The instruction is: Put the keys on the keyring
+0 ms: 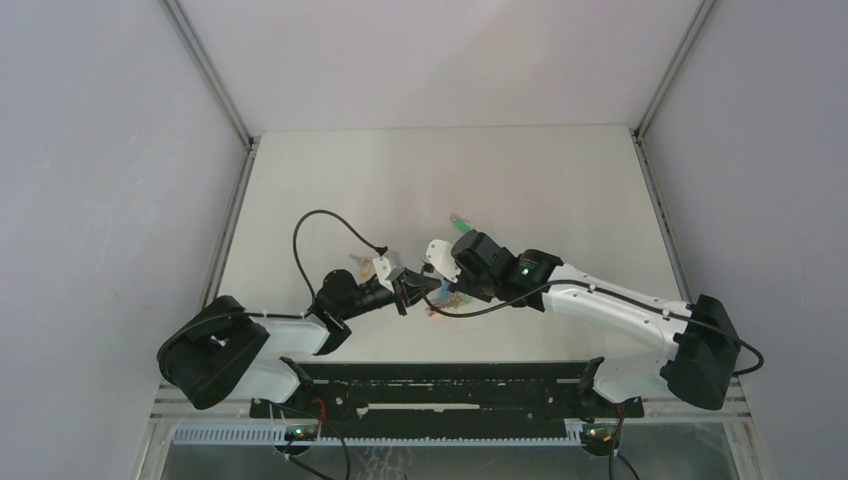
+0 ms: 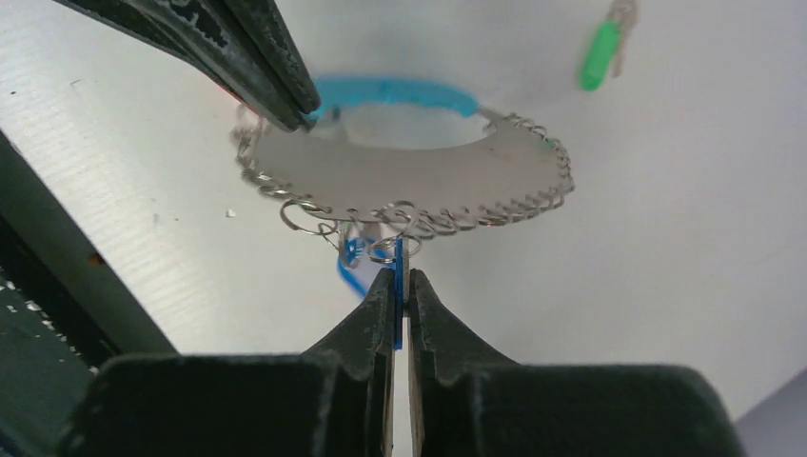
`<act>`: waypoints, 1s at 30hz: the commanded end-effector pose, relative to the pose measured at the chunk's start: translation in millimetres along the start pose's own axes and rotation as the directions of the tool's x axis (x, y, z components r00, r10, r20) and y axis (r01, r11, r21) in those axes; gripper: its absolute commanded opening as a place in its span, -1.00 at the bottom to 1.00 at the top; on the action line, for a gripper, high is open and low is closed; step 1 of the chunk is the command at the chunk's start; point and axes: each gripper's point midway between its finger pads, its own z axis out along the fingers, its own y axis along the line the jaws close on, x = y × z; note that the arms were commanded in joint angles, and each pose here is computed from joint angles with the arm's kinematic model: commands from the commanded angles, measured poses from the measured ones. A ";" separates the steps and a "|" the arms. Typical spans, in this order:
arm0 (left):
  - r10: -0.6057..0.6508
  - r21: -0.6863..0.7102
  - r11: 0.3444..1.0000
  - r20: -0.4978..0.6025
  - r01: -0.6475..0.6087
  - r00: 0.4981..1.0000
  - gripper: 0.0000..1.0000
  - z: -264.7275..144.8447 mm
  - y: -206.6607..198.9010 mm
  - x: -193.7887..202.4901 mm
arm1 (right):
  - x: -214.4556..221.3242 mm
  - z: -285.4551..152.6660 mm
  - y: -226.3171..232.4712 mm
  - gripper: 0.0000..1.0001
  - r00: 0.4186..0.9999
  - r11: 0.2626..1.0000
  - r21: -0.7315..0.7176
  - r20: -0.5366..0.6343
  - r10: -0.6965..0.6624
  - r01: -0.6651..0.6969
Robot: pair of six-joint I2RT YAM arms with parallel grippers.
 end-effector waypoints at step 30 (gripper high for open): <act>0.222 0.268 0.941 -0.025 -0.207 0.975 0.01 12.2 -6.4 -26.0 | -58.7 -43.4 10.6 -1.00 0.862 0.898 0.075 0.256 -0.437 0.433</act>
